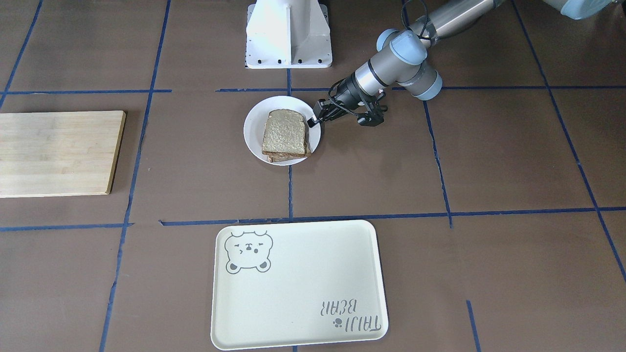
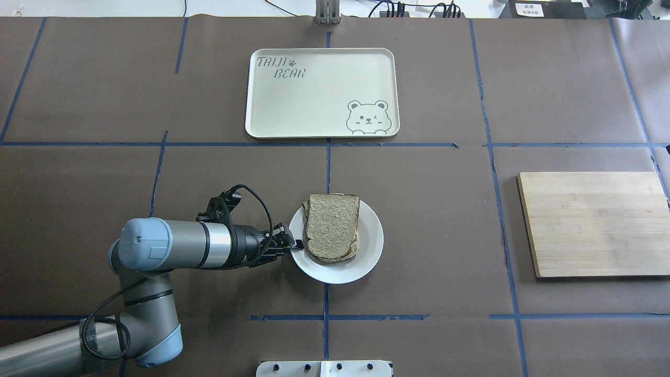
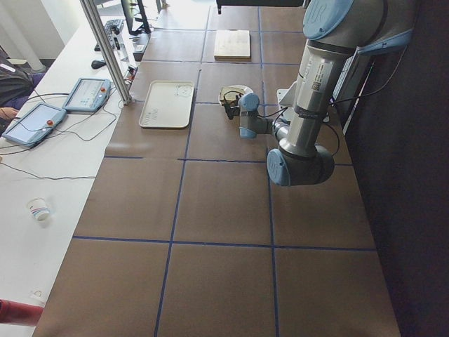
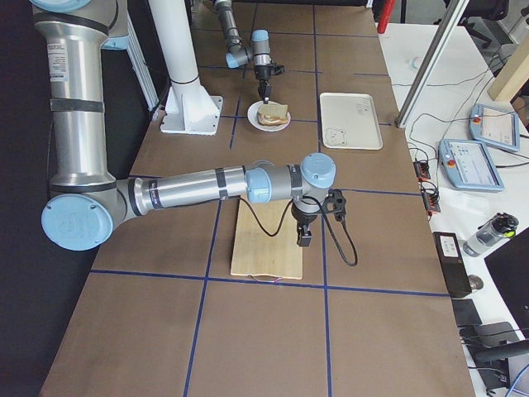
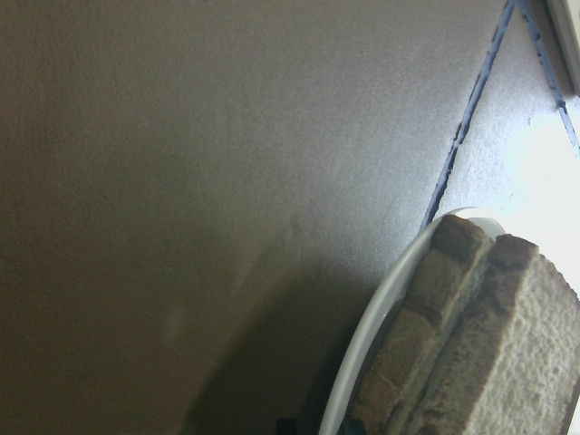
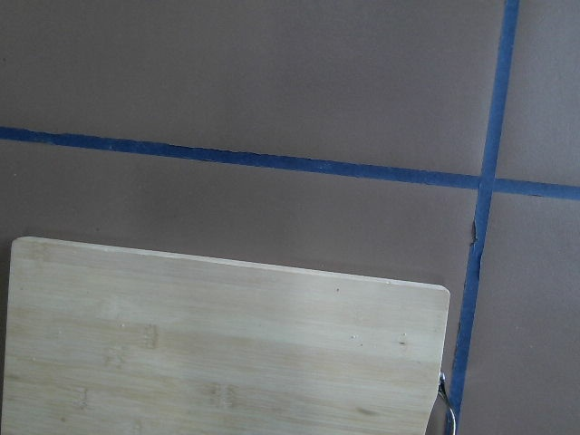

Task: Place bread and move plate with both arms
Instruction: 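Grip the plate rim nearest the left gripper, then slide the plate with the left gripper onto the white bear tray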

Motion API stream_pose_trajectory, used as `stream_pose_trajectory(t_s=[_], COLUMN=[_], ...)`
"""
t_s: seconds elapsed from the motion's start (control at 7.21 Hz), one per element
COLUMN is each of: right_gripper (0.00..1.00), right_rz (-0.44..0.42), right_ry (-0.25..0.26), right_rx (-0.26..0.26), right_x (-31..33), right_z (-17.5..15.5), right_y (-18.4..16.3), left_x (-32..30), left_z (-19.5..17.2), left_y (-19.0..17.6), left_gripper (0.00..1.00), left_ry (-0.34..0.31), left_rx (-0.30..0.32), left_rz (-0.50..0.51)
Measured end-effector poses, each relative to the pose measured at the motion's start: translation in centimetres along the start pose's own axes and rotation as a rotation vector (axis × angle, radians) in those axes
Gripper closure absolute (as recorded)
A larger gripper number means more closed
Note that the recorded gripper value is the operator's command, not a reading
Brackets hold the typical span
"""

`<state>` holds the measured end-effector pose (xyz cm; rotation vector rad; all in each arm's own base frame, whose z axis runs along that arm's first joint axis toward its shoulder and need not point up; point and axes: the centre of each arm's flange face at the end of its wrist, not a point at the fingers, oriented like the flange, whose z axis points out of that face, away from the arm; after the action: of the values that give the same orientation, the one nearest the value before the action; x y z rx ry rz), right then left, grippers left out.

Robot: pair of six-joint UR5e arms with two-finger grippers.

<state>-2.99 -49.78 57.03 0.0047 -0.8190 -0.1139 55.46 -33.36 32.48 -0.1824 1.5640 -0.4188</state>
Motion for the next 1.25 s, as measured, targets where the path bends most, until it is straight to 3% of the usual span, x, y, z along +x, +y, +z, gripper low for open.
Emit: stream_pose_trajectory(t_s=[0.97, 1.25], right_gripper=[0.0, 0.0], right_rz=[-0.002, -0.002], right_ry=[0.009, 0.009], right_rx=[0.002, 0.005], right_x=[0.3, 0.4], right_z=[0.1, 0.0], right_y=[0.2, 0.2], left_x=[3.8, 5.8], left_z=[-2.4, -2.8], left_y=[1.7, 1.3], left_gripper=[1.0, 1.0], left_ry=[0.155, 0.255], left_rx=[-0.042, 0.015], left_rz=[0.022, -0.02])
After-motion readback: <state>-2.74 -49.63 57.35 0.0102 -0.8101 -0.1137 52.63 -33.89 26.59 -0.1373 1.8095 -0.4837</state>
